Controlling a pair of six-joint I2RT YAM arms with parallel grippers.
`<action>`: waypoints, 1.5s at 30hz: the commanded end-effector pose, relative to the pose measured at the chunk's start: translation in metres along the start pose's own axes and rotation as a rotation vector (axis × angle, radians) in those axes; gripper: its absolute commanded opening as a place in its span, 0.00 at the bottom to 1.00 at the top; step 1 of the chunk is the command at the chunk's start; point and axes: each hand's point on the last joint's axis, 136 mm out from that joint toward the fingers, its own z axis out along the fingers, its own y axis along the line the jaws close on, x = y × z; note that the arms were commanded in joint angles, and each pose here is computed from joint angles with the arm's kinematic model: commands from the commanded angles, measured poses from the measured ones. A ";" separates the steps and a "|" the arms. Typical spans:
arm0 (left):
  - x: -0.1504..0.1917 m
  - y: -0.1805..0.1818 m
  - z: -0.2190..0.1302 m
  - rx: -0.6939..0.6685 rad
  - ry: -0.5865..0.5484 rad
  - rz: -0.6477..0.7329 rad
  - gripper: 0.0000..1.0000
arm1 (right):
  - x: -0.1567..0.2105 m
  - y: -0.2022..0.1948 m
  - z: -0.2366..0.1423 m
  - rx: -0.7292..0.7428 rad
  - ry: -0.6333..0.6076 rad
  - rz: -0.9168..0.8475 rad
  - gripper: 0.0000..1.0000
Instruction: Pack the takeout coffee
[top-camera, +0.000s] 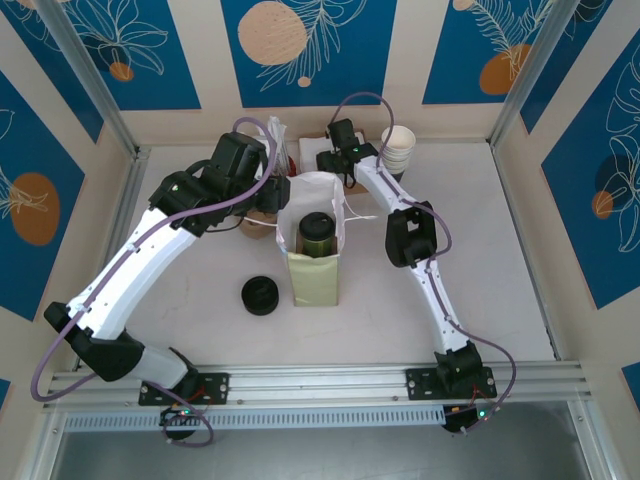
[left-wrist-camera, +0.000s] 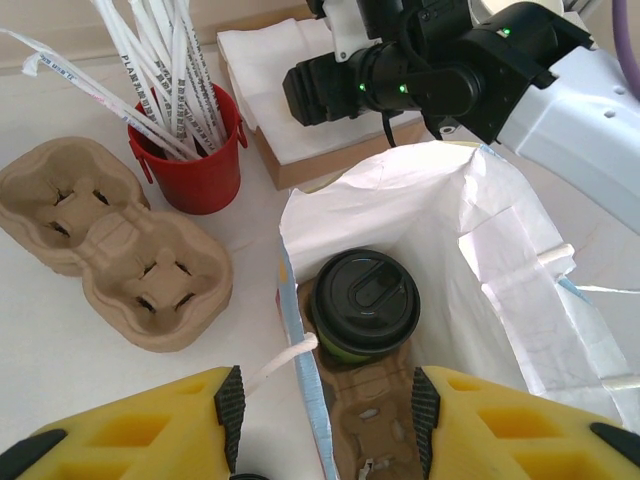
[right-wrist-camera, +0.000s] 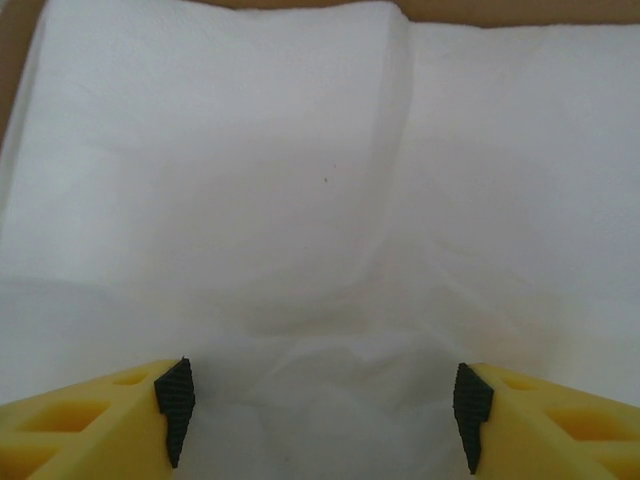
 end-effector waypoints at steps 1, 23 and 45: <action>-0.005 -0.001 -0.001 0.011 -0.013 0.016 0.49 | -0.006 -0.008 0.002 0.024 -0.019 -0.031 0.73; -0.001 0.002 0.002 -0.002 -0.012 0.016 0.50 | 0.015 0.000 0.009 -0.017 0.050 -0.041 0.50; 0.001 0.002 0.006 -0.004 0.002 0.014 0.49 | -0.033 0.005 -0.036 -0.084 -0.054 0.016 0.23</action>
